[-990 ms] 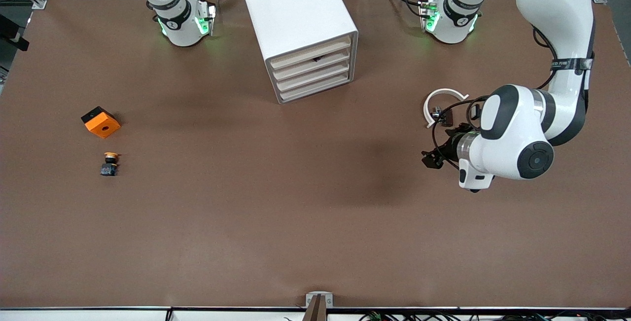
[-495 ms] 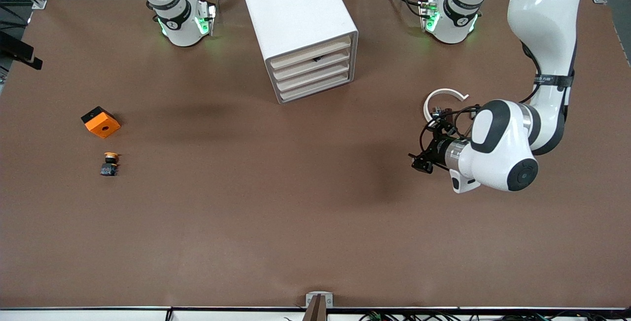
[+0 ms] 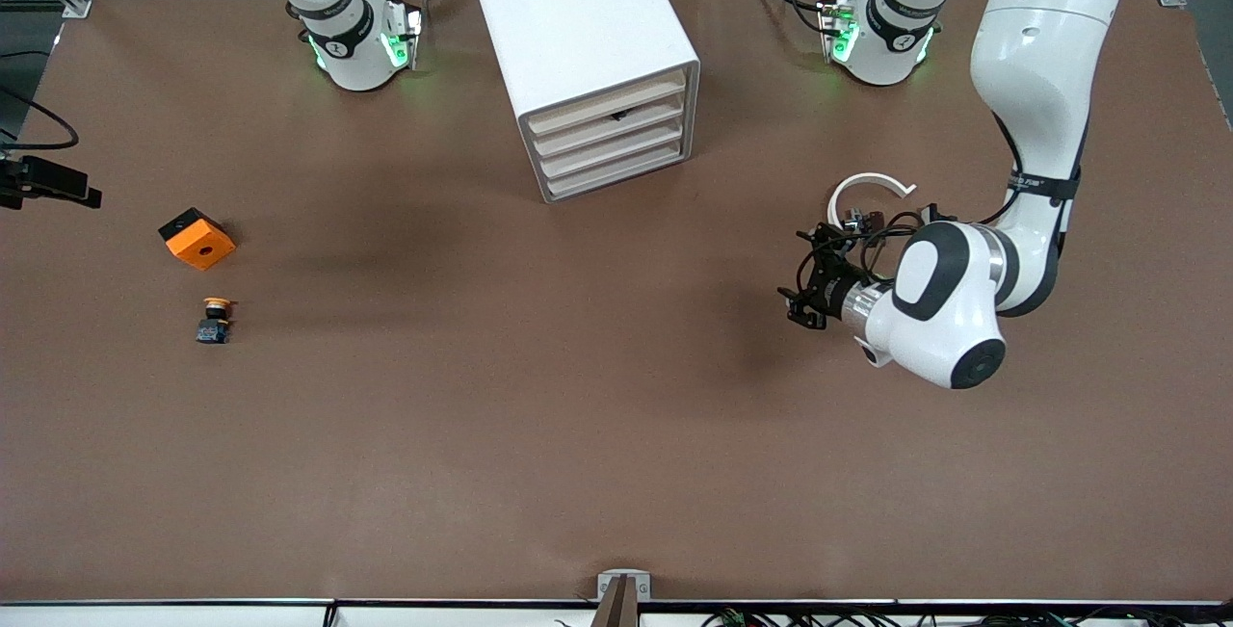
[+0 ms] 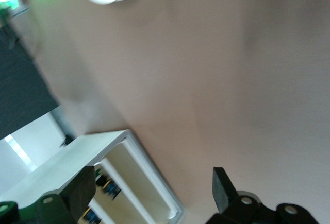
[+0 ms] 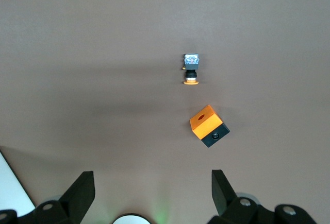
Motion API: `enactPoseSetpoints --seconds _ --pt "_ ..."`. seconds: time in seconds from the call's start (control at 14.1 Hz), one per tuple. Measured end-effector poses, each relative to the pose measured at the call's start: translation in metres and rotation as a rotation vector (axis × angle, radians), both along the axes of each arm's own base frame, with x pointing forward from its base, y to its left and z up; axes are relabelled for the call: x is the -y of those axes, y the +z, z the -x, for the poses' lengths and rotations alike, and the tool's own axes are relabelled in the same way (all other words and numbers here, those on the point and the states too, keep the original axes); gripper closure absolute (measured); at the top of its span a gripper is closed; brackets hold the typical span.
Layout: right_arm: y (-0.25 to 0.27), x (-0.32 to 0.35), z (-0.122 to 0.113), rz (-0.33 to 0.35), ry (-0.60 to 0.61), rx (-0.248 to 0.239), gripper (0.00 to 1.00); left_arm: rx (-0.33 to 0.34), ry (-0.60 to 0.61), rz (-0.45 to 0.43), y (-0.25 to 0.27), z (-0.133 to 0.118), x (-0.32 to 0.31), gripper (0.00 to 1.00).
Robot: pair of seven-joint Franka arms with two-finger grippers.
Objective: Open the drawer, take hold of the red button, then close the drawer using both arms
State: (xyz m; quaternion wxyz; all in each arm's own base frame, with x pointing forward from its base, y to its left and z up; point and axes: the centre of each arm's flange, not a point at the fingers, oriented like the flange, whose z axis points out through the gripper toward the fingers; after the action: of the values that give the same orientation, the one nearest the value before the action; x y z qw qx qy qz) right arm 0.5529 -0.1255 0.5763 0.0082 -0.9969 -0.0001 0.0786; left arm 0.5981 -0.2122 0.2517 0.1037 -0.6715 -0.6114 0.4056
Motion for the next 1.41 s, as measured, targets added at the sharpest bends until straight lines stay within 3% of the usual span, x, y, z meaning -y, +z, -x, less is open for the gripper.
enactPoseSetpoints --seconds 0.21,0.42,0.71,0.99,1.2,1.27,1.41 --pt "0.002 0.001 0.001 -0.01 -0.017 0.003 0.0 -0.16 0.053 -0.037 -0.014 0.015 0.009 0.0" --pt "0.002 -0.016 -0.003 0.004 -0.198 -0.003 0.0 -0.304 0.126 -0.058 -0.019 0.025 0.017 0.0" --pt "0.005 -0.097 -0.013 0.057 -0.41 -0.005 0.0 -0.48 0.204 -0.09 -0.033 0.037 0.034 0.0" --pt "0.012 -0.159 -0.014 0.087 -0.53 0.011 0.0 -0.594 0.219 -0.113 -0.048 0.053 0.066 0.0" --pt "0.019 -0.191 -0.012 0.1 -0.611 0.027 0.0 -0.639 0.205 -0.131 -0.052 0.064 0.086 0.0" --pt "0.019 -0.201 -0.011 0.106 -0.633 0.028 0.0 -0.642 0.193 -0.137 -0.052 0.069 0.094 0.07" --pt "0.016 -0.221 -0.011 0.117 -0.675 0.029 0.0 -0.643 0.171 -0.147 -0.053 0.076 0.106 0.12"
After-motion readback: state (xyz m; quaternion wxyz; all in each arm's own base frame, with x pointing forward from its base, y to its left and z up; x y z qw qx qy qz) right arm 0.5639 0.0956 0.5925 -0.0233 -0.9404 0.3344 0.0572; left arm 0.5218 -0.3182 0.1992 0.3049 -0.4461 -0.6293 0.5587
